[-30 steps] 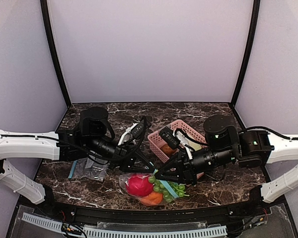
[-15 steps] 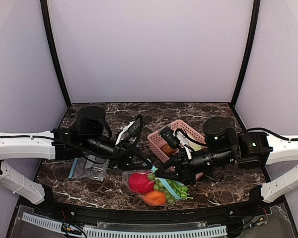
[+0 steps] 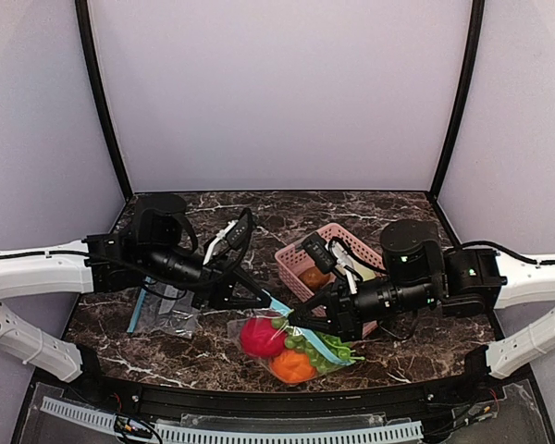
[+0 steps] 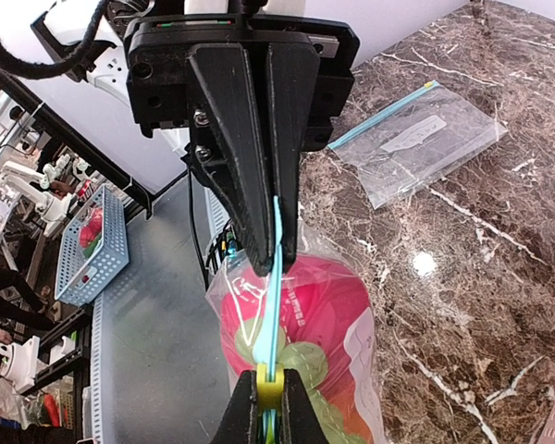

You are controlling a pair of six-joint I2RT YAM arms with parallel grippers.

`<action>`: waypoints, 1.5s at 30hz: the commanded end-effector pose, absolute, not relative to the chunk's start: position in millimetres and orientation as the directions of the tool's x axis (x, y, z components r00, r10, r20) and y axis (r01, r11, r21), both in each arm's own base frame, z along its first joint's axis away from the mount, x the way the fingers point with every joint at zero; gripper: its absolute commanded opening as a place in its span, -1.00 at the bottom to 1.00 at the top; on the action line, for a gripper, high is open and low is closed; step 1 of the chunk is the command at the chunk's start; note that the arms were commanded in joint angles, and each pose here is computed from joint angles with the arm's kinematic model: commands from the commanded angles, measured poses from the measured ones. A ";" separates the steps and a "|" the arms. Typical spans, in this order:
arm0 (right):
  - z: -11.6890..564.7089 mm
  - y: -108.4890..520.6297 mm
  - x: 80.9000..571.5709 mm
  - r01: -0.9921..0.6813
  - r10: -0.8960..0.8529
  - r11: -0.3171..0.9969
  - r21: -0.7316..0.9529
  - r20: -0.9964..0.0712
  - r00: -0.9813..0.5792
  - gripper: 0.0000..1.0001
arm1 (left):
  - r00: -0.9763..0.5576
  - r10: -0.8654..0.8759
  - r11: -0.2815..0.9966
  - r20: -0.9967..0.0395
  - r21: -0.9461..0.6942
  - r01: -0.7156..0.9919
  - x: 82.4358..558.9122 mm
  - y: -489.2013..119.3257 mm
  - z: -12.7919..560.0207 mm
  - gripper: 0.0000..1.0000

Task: Place the food in the zip-top bag and seal the zipper
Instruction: Zip the zipper on the zipper food storage bag.

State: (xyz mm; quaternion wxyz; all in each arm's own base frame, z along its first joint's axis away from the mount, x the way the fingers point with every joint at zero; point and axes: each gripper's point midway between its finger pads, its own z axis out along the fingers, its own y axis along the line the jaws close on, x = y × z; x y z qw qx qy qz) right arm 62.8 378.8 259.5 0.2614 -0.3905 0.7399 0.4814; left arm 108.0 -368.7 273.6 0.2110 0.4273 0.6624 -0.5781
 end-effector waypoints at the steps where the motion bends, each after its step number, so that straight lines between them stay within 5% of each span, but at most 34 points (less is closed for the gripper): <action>1: 216.3 346.8 35.7 -0.790 -0.493 0.270 0.551 -0.625 -0.604 -1.00 | -0.545 0.256 0.090 -0.799 -0.542 0.836 138.6 -345.2 283.8 -0.99; 33: 204.7 346.1 29.9 -0.752 -0.512 0.288 0.593 -0.568 -0.644 -1.00 | -0.553 0.252 0.008 -0.794 -0.570 0.821 132.7 -347.3 288.7 -0.99; 35: 220.3 354.6 31.5 -0.757 -0.473 0.251 0.603 -0.606 -0.639 -1.00 | -0.563 0.266 -0.027 -0.783 -0.590 0.807 127.4 -349.6 288.7 -0.71; 38: 238.4 365.3 31.5 -0.769 -0.431 0.190 0.610 -0.653 -0.624 -1.00 | -0.559 0.281 -0.064 -0.780 -0.596 0.800 118.2 -354.3 286.9 0.20; 41: 244.4 369.4 33.7 -0.782 -0.417 0.177 0.597 -0.675 -0.609 -1.00 | -0.549 0.308 -0.083 -0.777 -0.597 0.798 106.4 -361.1 281.2 0.81; 45: 250.1 372.3 38.1 -0.794 -0.399 0.179 0.581 -0.694 -0.599 -1.00 | -0.545 0.360 -0.095 -0.757 -0.611 0.786 89.1 -371.4 265.4 0.97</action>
